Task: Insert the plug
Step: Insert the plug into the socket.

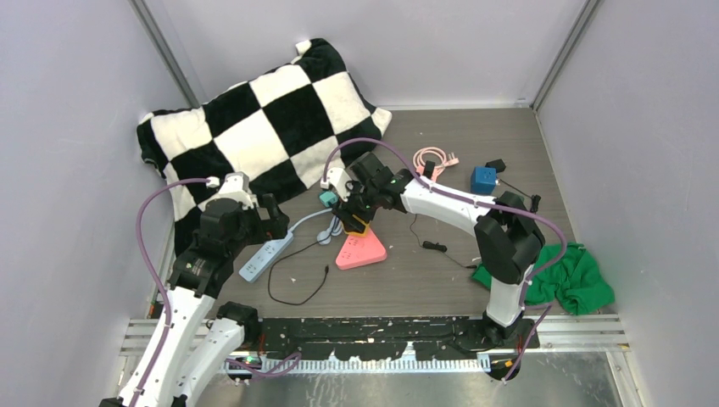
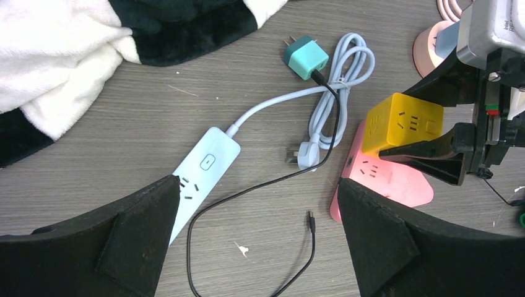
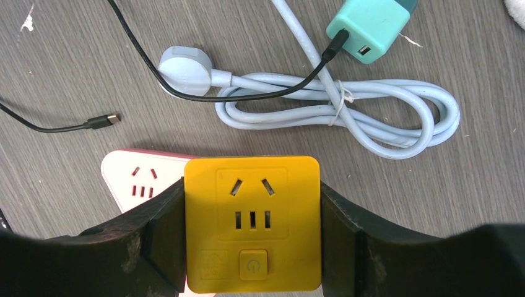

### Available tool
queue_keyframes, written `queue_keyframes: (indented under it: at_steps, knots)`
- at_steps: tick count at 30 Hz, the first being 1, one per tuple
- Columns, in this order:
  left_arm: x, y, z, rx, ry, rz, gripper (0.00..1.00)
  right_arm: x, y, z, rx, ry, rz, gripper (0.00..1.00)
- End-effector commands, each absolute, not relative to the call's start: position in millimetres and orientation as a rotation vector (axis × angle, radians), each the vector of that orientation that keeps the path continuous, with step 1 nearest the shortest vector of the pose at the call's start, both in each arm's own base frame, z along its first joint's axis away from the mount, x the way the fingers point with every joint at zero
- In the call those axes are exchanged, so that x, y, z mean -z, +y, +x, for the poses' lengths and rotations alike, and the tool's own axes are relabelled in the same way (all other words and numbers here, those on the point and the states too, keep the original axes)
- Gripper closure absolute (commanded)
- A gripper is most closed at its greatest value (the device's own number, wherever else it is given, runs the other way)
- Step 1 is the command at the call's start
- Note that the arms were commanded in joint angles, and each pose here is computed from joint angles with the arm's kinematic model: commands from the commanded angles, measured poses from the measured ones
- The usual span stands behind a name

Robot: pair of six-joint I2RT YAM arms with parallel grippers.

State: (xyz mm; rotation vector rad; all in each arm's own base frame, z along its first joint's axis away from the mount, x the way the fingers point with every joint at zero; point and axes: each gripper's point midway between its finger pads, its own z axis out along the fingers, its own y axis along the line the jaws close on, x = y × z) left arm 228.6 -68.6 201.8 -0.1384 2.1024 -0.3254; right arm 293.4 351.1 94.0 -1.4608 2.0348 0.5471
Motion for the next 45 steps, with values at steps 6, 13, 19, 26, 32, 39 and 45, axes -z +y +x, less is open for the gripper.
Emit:
queue_keyframes:
  at_steps: [6,13,19,26,32,39,45]
  knots:
    - [-216.9,-69.7,232.5,0.341,2.057,-0.133,0.0,-106.2,360.0,303.3,-0.547,1.976,-1.465,0.82]
    - [-216.0,-70.2,232.4,0.343,2.06,-0.134,0.0,-97.2,352.7,292.9,-0.575,1.992,-1.42,0.82]
    - [-215.3,-70.4,232.6,0.345,2.062,-0.137,0.0,-80.4,342.1,285.3,-0.555,2.057,-1.427,0.82]
    - [-217.0,-74.1,232.4,0.367,2.057,-0.123,0.0,-50.2,319.9,273.3,-0.509,2.131,-1.368,0.81]
    - [-215.9,-78.0,232.5,0.386,2.064,-0.106,0.0,-28.3,312.0,263.2,-0.514,2.192,-1.398,0.81]
    - [-216.0,-78.5,232.2,0.39,2.063,-0.104,0.0,-5.9,298.0,252.0,-0.486,2.288,-1.392,0.81]
    - [-215.7,-81.1,233.2,0.401,2.066,-0.091,0.0,5.7,285.6,240.0,-0.481,2.33,-1.367,0.82]
